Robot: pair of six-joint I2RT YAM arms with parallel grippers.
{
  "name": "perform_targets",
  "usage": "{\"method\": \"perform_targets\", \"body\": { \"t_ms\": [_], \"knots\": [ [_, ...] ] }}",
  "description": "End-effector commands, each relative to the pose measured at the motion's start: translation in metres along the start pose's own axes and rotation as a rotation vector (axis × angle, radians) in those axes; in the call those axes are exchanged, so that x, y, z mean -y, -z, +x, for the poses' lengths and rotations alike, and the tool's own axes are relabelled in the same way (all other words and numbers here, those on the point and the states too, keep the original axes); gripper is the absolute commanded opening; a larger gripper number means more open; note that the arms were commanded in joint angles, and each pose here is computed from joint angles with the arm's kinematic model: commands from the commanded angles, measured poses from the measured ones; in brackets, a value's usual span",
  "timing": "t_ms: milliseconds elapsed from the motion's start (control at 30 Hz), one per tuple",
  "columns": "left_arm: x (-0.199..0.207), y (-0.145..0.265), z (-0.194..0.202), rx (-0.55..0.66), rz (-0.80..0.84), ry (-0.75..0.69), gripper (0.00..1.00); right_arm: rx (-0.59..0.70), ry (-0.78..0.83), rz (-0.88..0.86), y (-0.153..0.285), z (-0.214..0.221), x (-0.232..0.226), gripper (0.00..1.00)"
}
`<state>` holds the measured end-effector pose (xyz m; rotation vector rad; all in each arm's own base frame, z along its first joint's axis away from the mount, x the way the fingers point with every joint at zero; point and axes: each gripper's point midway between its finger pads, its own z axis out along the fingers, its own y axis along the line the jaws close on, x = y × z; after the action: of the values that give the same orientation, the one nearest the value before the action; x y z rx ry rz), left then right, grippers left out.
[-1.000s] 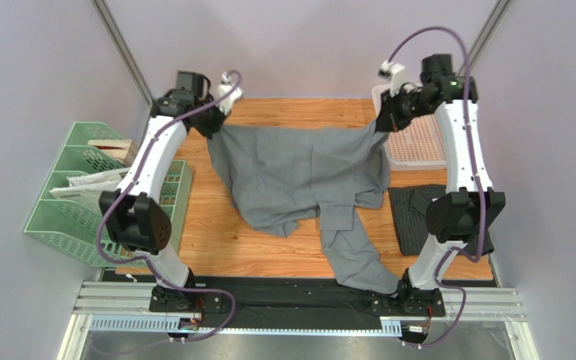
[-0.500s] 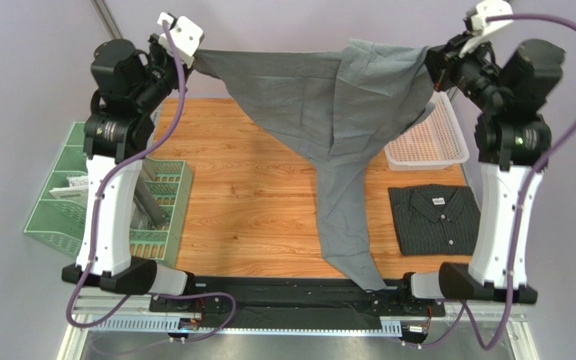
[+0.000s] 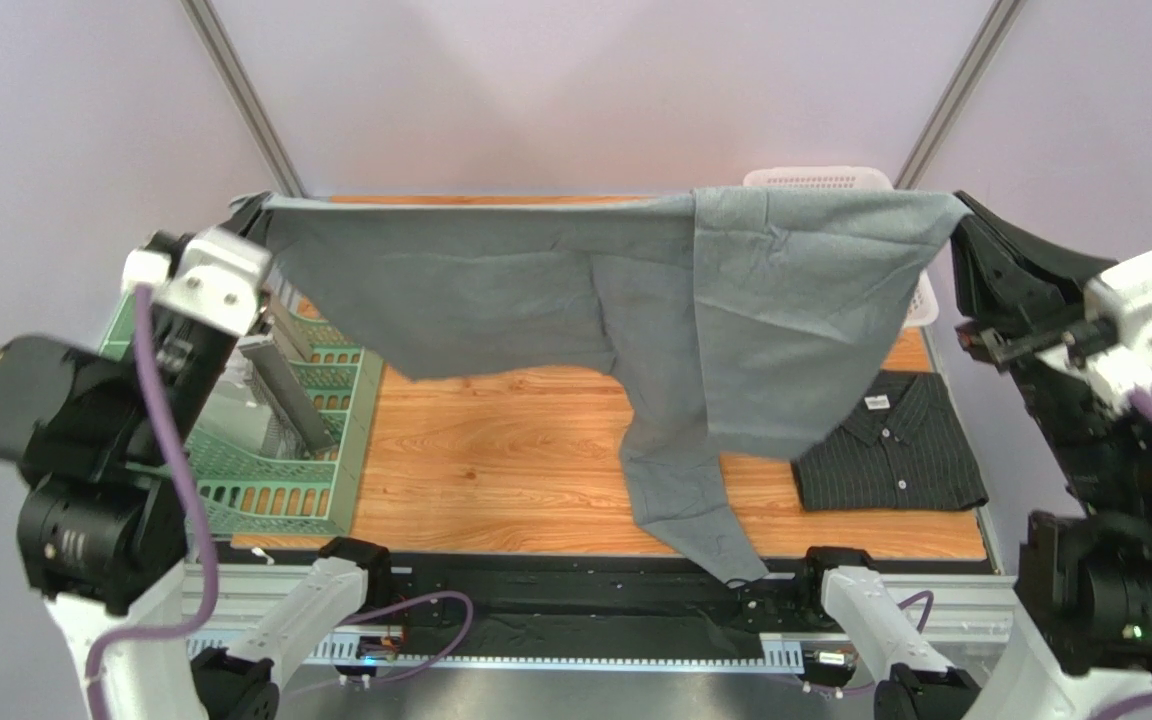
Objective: Fold and stack the long sleeve shirts
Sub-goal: Flatten the shirt out
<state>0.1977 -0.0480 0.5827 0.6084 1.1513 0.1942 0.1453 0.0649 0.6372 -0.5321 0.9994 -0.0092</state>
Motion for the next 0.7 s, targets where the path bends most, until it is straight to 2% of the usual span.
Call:
{"method": "perform_targets", "body": {
  "t_ms": [0,133,233,267,333,367,433,467,533,567,600,633,667],
  "knots": [
    [-0.022,0.006,0.021,-0.109,-0.116,-0.052,0.0,-0.034,0.091,0.125,0.003,-0.004,0.028,0.0],
    [-0.013,-0.024,0.053,-0.183,-0.085,-0.07,0.0,-0.126,0.066,0.062,-0.027,0.037,0.029,0.0],
    [0.007,-0.062,0.099,-0.273,-0.024,-0.074,0.0,-0.264,0.007,-0.011,-0.059,0.104,0.027,0.0],
    [0.022,-0.079,0.128,-0.333,0.026,-0.072,0.0,-0.299,0.007,-0.037,-0.068,0.125,0.026,0.0],
    [0.035,-0.098,0.156,-0.371,0.065,-0.066,0.0,-0.393,-0.034,-0.091,-0.089,0.187,0.019,0.0],
    [0.053,-0.112,0.19,-0.434,0.119,-0.047,0.0,-0.427,-0.03,-0.119,-0.095,0.211,0.015,0.0],
    [0.069,-0.127,0.217,-0.457,0.172,-0.016,0.0,-0.536,-0.062,-0.197,-0.108,0.285,-0.005,0.0],
    [0.089,-0.138,0.252,-0.515,0.224,0.003,0.0,-0.569,-0.058,-0.199,-0.111,0.309,-0.007,0.0],
    [0.113,-0.151,0.281,-0.551,0.293,0.055,0.0,-0.638,-0.089,-0.229,-0.123,0.373,-0.018,0.0],
    [0.136,-0.16,0.318,-0.629,0.35,0.09,0.0,-0.676,-0.099,-0.231,-0.126,0.4,-0.022,0.0],
    [0.149,-0.164,0.337,-0.682,0.373,0.128,0.0,-0.697,-0.109,-0.239,-0.133,0.417,-0.027,0.0],
    [0.157,-0.167,0.36,-0.749,0.382,0.14,0.0,-0.818,-0.172,-0.288,-0.127,0.469,-0.045,0.0],
    [0.178,-0.167,0.4,-0.878,0.452,0.161,0.0,-0.802,-0.175,-0.303,-0.146,0.456,-0.038,0.0]
  ]
}}
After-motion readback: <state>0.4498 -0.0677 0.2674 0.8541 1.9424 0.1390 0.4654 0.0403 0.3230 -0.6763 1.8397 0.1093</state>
